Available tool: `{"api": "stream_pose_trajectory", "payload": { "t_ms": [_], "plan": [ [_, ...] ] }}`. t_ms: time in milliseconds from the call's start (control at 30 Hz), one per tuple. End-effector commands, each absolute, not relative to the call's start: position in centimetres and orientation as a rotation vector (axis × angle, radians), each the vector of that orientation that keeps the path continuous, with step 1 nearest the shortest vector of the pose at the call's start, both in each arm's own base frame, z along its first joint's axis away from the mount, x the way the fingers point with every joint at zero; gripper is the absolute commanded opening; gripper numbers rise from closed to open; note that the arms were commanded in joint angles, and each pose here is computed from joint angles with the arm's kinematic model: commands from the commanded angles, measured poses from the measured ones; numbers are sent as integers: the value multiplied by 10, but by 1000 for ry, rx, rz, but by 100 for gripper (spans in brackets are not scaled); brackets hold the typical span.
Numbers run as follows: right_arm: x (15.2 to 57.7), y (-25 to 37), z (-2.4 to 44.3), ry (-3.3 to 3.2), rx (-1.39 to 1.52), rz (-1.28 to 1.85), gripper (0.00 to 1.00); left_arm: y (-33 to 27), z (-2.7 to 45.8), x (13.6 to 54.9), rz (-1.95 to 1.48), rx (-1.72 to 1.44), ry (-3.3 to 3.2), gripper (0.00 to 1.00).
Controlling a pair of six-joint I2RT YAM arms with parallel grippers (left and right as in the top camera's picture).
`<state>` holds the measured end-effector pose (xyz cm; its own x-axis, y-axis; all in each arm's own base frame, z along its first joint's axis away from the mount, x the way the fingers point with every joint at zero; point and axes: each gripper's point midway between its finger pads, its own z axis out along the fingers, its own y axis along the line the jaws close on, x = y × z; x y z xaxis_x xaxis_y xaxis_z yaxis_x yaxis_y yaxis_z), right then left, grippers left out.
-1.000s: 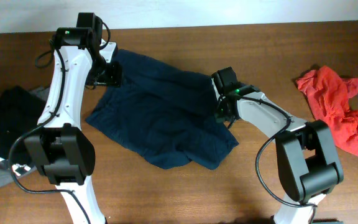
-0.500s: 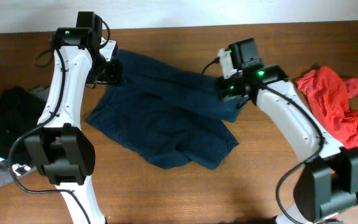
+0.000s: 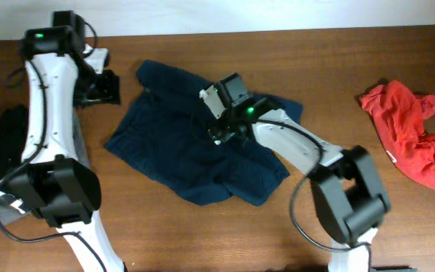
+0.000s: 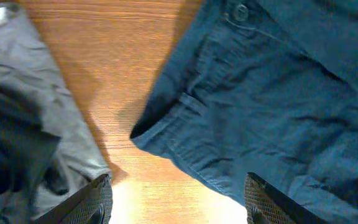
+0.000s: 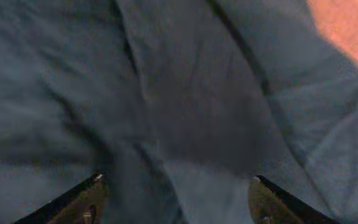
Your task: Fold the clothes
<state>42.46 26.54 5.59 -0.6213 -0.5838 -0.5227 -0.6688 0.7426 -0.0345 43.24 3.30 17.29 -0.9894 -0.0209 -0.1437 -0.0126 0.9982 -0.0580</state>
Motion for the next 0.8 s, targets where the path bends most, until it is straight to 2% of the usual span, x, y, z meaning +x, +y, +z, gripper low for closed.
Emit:
{"api": "stream_pose_trajectory", "payload": {
  "t_ms": [0, 133, 233, 300, 333, 400, 433, 567, 767],
  "plan": [
    [432, 257, 29, 2458, -939, 121, 79, 35, 182, 432, -144, -61, 2973, 68],
    [441, 252, 18, 2454, -919, 58, 79, 38, 182, 435, -146, -72, 2958, 68],
    [451, 237, 18, 2458, -835, -71, 76, 38, 182, 436, -145, -70, 2954, 68],
    [458, 228, 21, 2451, -782, -138, 54, 38, 182, 436, -145, -70, 2954, 68],
    [460, 227, 25, 2446, -773, -151, 37, 38, 182, 436, -145, -70, 2954, 68],
    [462, 228, 35, 2439, -770, -149, 24, 38, 182, 436, -145, -71, 2954, 68],
    [463, 229, 44, 2430, -765, -145, 21, 38, 182, 436, -145, -71, 2954, 69],
    [479, 226, 89, 2364, -704, -172, 14, 39, 182, 436, -144, -71, 2954, 70],
    [517, 186, 134, 2322, -567, -217, 13, 39, 182, 436, -144, -71, 2954, 70]
  ]
}}
